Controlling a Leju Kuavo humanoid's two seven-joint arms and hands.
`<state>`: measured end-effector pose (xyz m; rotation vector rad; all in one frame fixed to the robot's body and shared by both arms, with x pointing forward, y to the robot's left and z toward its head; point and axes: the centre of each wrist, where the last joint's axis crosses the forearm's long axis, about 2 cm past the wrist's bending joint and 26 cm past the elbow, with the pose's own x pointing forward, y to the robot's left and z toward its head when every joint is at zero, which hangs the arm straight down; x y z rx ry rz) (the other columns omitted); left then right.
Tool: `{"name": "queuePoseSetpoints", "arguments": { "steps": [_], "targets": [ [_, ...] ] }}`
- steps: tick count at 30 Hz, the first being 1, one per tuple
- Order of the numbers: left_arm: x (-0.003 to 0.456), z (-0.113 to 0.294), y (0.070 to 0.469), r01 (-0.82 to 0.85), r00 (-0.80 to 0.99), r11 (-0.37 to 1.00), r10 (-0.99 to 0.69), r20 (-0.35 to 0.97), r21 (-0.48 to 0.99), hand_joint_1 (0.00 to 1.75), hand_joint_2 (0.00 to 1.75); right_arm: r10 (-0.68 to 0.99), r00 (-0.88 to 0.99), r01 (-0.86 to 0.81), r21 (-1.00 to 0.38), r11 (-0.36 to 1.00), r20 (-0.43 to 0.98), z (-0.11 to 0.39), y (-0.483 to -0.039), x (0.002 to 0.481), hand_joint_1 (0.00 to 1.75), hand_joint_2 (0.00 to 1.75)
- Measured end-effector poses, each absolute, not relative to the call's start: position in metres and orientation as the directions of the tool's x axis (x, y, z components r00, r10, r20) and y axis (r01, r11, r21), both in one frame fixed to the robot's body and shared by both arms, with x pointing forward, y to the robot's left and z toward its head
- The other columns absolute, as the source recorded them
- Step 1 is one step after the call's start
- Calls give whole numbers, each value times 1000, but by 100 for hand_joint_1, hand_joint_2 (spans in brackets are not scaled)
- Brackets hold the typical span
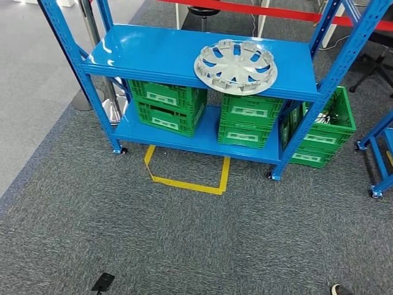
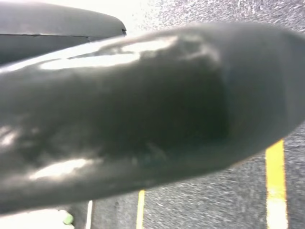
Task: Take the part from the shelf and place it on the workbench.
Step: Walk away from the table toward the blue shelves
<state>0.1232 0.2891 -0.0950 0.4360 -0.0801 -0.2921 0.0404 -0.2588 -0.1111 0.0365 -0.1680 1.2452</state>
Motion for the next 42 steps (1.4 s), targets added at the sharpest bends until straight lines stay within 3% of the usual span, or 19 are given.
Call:
{"name": "queuePoseSetpoints", "arguments": {
  "steps": [8,25,42],
  "targets": [
    [115,-97,295,304,926,841,-372,69,447,0,0,902,384,-909,-92,407,195,-113,-269,28,0,0],
    [107,-99,317,310,928,843,-368,51,441,0,0,898,415,-898,-92,430,148,-114,-271,20,0,0],
    [145,-88,285,208,934,866,-314,172,454,0,0,898,434,-891,-114,440,74,-111,-257,38,0,0]
  ]
}}
